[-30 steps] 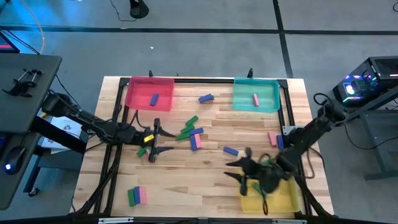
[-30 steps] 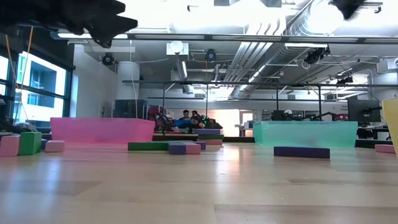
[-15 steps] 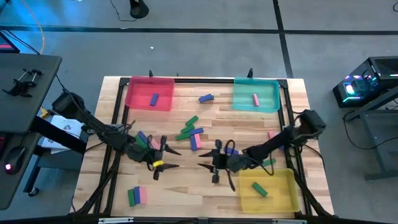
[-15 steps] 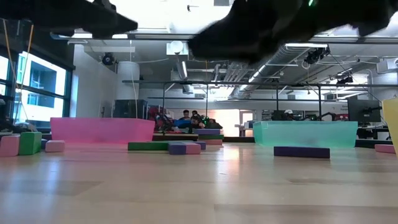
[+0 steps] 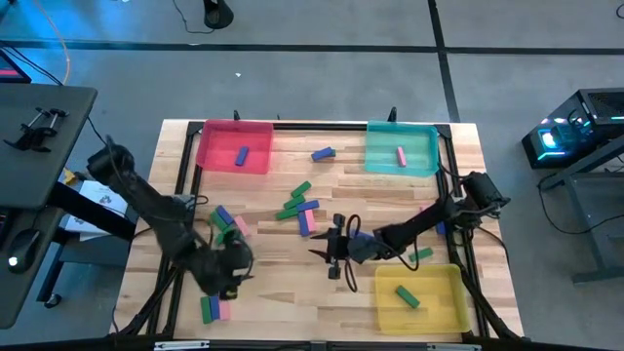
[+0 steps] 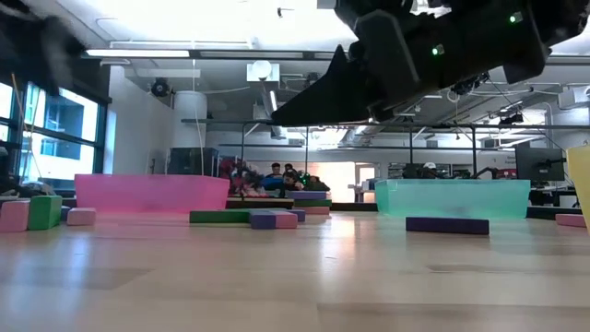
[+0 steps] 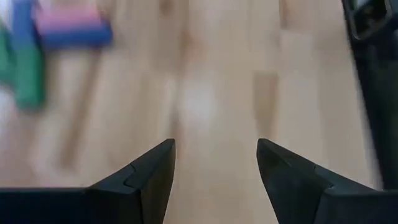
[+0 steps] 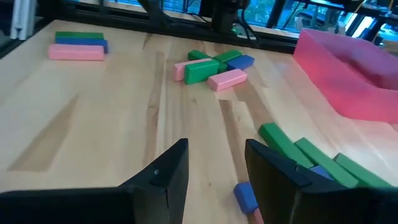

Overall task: Sort blocks
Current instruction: Put the pink block into the blue bin

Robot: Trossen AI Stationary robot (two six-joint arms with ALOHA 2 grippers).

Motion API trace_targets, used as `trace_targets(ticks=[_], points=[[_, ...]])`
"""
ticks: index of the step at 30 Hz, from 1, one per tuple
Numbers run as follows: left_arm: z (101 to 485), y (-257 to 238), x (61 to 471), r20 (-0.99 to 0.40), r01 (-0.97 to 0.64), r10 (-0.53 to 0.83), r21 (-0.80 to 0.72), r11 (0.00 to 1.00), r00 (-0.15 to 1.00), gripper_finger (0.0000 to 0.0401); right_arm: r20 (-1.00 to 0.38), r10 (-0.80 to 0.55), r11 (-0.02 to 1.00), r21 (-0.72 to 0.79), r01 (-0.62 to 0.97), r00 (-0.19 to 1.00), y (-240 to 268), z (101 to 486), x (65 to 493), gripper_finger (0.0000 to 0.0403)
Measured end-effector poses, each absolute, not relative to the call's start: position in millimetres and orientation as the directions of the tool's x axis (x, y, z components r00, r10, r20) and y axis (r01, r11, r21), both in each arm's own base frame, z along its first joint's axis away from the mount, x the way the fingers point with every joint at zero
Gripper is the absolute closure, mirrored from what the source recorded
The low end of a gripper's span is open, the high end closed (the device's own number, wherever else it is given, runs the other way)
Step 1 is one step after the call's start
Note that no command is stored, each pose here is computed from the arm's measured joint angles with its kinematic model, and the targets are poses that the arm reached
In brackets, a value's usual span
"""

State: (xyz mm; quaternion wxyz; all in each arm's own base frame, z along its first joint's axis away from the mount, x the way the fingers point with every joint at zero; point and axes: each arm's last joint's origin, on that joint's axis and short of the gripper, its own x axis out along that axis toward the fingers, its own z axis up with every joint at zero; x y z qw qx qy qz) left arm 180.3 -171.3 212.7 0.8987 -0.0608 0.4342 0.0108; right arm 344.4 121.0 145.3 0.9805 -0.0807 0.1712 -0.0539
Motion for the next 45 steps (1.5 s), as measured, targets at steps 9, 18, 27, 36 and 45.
trace_targets(ticks=[9,18,27,36,45], points=[[198.9,-223.1,162.1,-0.895,-0.203,-0.157,-0.261,0.944,0.418,0.0191,-0.329,-0.176,0.975,-0.190,0.117,0.928,105.3,145.1,349.4,0.0259],[148.6,-255.1,172.6,-0.931,-0.297,-0.242,-0.321,0.899,0.273,0.0239,-0.339,-0.172,0.973,-0.205,0.106,0.925,97.8,144.5,351.6,0.0259],[130.1,-255.9,179.2,-0.952,-0.332,-0.232,-0.289,0.898,0.202,0.0268,-0.346,-0.132,0.972,-0.230,0.053,0.929,97.0,144.4,352.3,0.0259],[146.0,-239.7,196.0,-0.916,-0.228,-0.163,-0.258,0.939,0.366,0.0270,-0.348,-0.134,0.979,-0.190,0.070,0.928,95.6,144.2,352.6,0.0259],[174.4,-235.0,166.7,-0.946,-0.421,-0.273,-0.323,0.848,0.175,0.0270,-0.384,-0.138,0.983,-0.167,0.079,0.913,95.2,140.6,351.1,0.0259]])
